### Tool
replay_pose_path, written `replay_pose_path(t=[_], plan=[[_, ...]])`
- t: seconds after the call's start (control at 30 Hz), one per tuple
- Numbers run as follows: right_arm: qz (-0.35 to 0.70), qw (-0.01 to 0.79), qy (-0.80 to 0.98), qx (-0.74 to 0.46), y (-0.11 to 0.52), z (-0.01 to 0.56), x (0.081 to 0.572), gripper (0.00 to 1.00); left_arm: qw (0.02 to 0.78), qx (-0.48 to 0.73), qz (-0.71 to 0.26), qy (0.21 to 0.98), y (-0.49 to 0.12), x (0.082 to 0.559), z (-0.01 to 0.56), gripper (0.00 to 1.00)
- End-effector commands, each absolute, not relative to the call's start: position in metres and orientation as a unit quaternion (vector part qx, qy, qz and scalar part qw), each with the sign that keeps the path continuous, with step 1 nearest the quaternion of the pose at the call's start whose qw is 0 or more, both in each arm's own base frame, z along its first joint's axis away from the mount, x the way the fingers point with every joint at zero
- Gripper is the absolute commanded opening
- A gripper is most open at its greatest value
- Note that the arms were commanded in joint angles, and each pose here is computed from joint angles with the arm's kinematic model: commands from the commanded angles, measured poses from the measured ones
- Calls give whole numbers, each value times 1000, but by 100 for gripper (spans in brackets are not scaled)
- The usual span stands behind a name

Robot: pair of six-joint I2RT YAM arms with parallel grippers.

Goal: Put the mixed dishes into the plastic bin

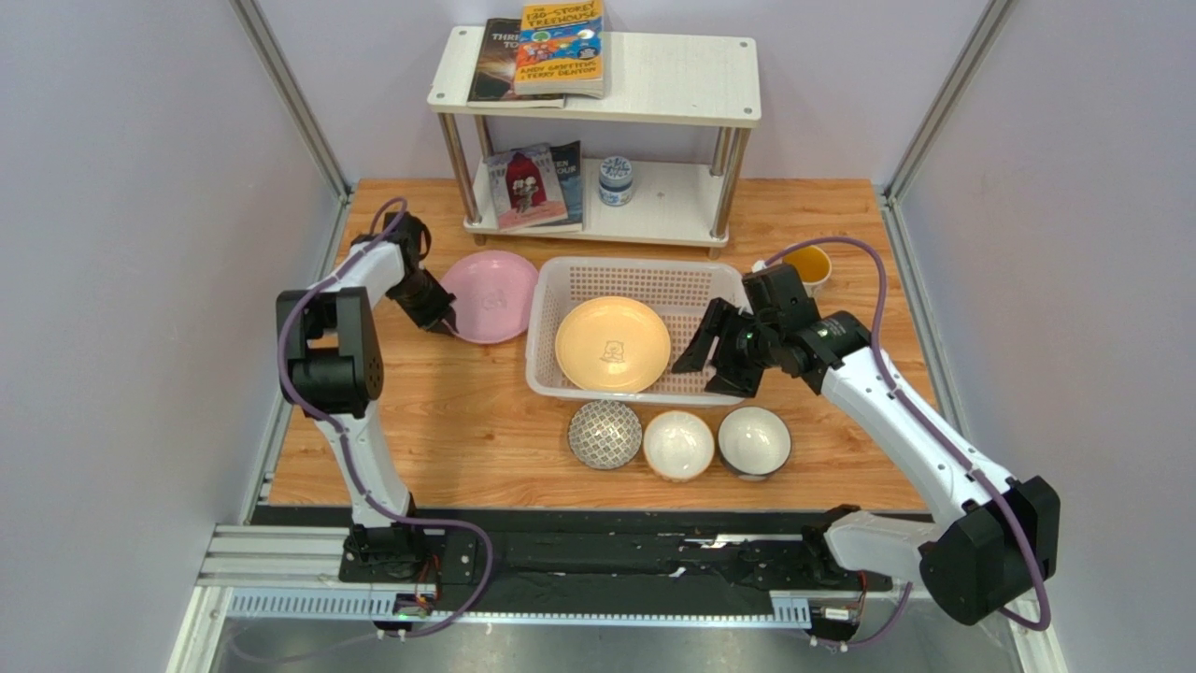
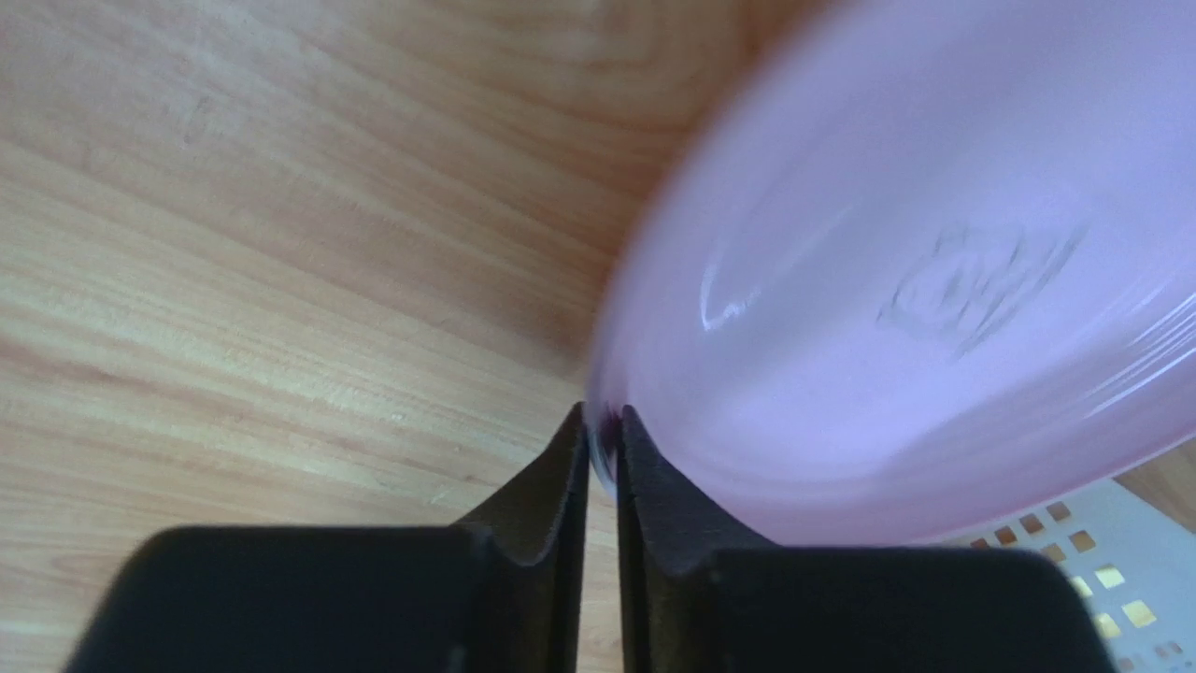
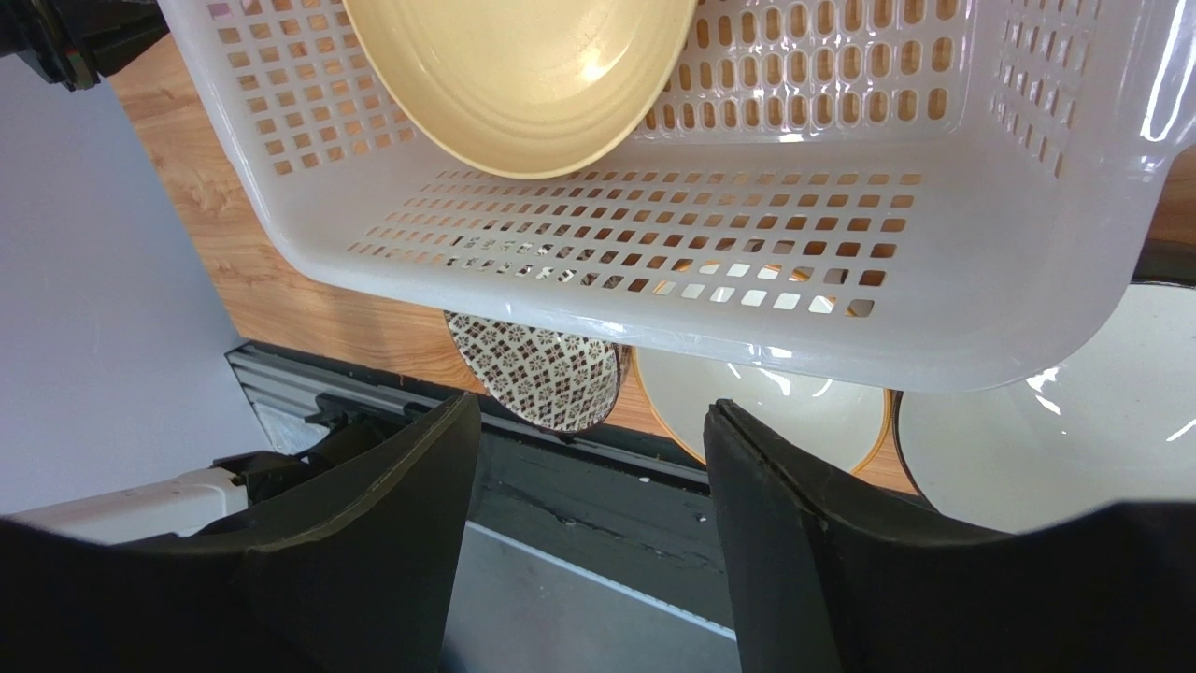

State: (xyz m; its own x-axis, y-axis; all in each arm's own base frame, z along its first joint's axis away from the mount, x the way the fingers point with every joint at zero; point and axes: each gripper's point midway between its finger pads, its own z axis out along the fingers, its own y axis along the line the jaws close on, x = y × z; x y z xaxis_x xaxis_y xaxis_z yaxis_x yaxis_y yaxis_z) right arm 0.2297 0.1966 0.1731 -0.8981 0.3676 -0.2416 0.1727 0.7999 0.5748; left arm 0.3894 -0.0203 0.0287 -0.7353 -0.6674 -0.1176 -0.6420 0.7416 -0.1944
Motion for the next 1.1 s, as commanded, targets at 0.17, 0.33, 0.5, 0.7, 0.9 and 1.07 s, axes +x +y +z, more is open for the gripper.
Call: replay_pose_path(t=[0.17, 0.33, 0.5, 0.7, 0.9, 1.07], plan=[[299, 195, 925, 131, 203, 190, 238, 64, 92, -336, -63, 935, -18, 334, 38, 0], [301, 191, 926, 126, 207, 188, 243, 64, 132, -329, 1, 935, 5, 268, 79, 0], [315, 187, 923, 118, 217, 191, 250, 64, 189, -330, -17, 925, 1, 221, 110, 0], [329, 188, 920, 106, 226, 200, 258, 65, 269, -352, -45, 895, 0, 197, 171, 0], [347, 209, 911, 79, 243, 223, 263, 67, 297, -335, -103, 888, -17, 199, 224, 0], [365, 216, 904, 55, 270, 235, 261, 70, 322, -323, -122, 882, -22, 196, 246, 0]])
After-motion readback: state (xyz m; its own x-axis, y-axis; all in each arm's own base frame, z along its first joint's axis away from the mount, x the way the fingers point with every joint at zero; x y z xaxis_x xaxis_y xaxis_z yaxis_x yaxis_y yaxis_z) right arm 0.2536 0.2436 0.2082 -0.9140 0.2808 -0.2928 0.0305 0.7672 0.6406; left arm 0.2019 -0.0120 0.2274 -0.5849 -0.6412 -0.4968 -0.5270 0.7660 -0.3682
